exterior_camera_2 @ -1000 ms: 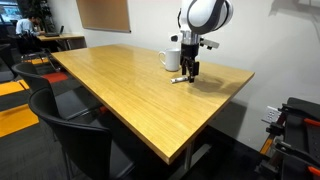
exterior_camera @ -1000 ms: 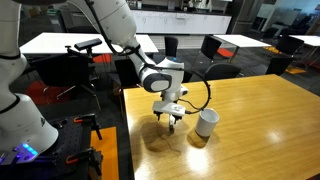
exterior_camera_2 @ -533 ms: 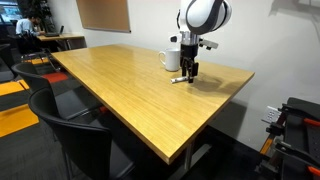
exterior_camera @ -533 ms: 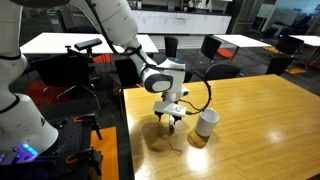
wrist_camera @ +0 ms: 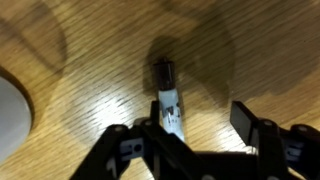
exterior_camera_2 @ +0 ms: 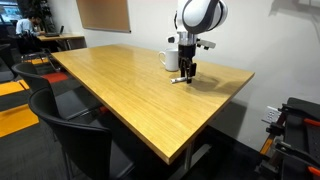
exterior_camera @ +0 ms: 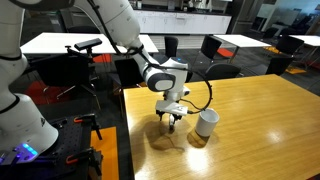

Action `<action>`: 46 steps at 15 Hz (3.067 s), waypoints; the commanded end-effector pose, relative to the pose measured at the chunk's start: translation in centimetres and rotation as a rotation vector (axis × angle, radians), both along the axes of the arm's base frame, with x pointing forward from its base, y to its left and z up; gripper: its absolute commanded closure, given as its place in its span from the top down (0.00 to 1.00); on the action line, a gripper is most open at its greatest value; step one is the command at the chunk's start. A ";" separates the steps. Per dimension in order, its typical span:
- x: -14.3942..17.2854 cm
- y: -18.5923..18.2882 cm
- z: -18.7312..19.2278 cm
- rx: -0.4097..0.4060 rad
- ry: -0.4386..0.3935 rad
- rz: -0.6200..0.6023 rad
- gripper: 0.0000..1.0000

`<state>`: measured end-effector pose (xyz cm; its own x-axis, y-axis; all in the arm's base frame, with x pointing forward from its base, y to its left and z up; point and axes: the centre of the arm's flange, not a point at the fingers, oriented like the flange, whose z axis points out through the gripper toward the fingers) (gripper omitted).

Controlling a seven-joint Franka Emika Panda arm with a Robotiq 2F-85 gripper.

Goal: Put the marker in the cup

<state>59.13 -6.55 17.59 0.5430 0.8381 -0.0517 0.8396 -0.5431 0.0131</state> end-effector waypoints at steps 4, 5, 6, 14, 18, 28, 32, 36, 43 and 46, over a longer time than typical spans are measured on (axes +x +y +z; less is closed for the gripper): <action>1.1 -0.5 -0.1 0.009 0.039 0.037 0.19; 1.0 -0.4 0.0 0.009 0.038 0.035 0.10; 0.8 -0.3 0.3 0.008 0.033 0.032 0.04; -1.4 0.8 5.7 0.036 -0.041 -0.106 0.05; -2.4 1.2 8.5 0.060 -0.091 -0.187 0.05; -4.5 1.9 14.4 0.002 -0.236 -0.382 0.05; -4.5 1.5 16.3 -0.072 -0.326 -0.453 0.05; -4.1 0.6 17.6 -0.148 -0.397 -0.493 0.05; -3.3 -0.9 18.2 -0.339 -0.478 -0.468 0.05; -2.9 -1.2 18.5 -0.408 -0.489 -0.441 0.05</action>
<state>55.75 -7.91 35.67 0.8568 0.5122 0.0596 0.4008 -0.7342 0.5480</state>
